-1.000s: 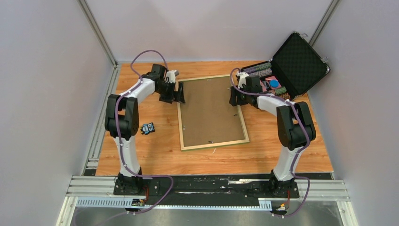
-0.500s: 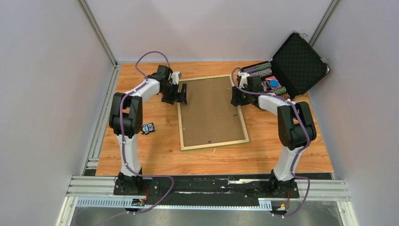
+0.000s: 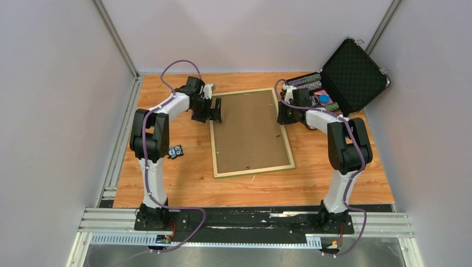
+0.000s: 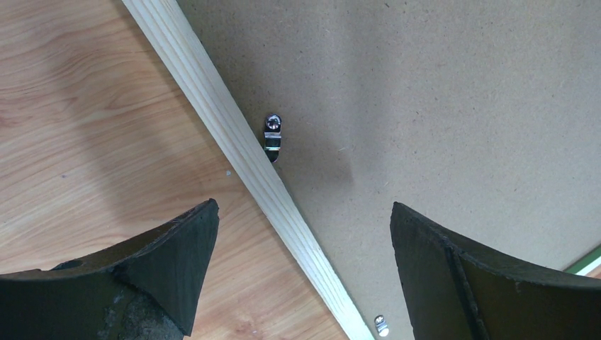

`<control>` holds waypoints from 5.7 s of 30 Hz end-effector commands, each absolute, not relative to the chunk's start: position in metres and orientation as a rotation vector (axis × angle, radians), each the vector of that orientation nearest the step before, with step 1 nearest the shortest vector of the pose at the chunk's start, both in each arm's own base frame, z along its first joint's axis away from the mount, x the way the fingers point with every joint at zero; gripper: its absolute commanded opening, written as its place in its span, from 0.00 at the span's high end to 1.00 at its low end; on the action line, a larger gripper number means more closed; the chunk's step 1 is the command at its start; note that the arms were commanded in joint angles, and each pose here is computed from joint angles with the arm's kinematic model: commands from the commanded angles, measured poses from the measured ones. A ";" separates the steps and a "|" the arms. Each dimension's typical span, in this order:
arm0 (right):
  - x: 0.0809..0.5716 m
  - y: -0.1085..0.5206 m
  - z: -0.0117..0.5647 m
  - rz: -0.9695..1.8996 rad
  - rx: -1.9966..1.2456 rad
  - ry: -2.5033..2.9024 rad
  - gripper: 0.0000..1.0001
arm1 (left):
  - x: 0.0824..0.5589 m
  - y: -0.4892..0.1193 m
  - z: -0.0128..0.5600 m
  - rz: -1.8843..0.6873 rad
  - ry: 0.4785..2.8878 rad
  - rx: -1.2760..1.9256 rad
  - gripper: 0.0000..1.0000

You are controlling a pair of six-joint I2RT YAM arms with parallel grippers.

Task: Put the photo into the frame
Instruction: Install the photo frame at the center of the board.

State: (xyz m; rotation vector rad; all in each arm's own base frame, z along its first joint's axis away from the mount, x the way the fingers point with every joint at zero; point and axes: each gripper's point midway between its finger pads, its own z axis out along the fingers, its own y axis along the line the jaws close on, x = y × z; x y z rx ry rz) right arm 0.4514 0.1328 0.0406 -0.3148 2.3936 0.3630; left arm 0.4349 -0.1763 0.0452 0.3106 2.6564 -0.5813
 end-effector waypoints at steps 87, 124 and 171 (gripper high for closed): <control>0.410 0.129 0.037 0.401 -0.376 2.500 1.00 | 0.447 -0.152 0.021 -0.152 2.657 0.846 0.84; 0.409 0.129 0.031 0.403 -0.383 2.520 1.00 | 0.457 -0.165 0.044 -0.030 2.435 0.991 0.31; 0.408 0.135 0.034 0.456 -0.411 2.495 1.00 | 0.295 -0.189 0.032 -0.229 2.593 1.049 0.10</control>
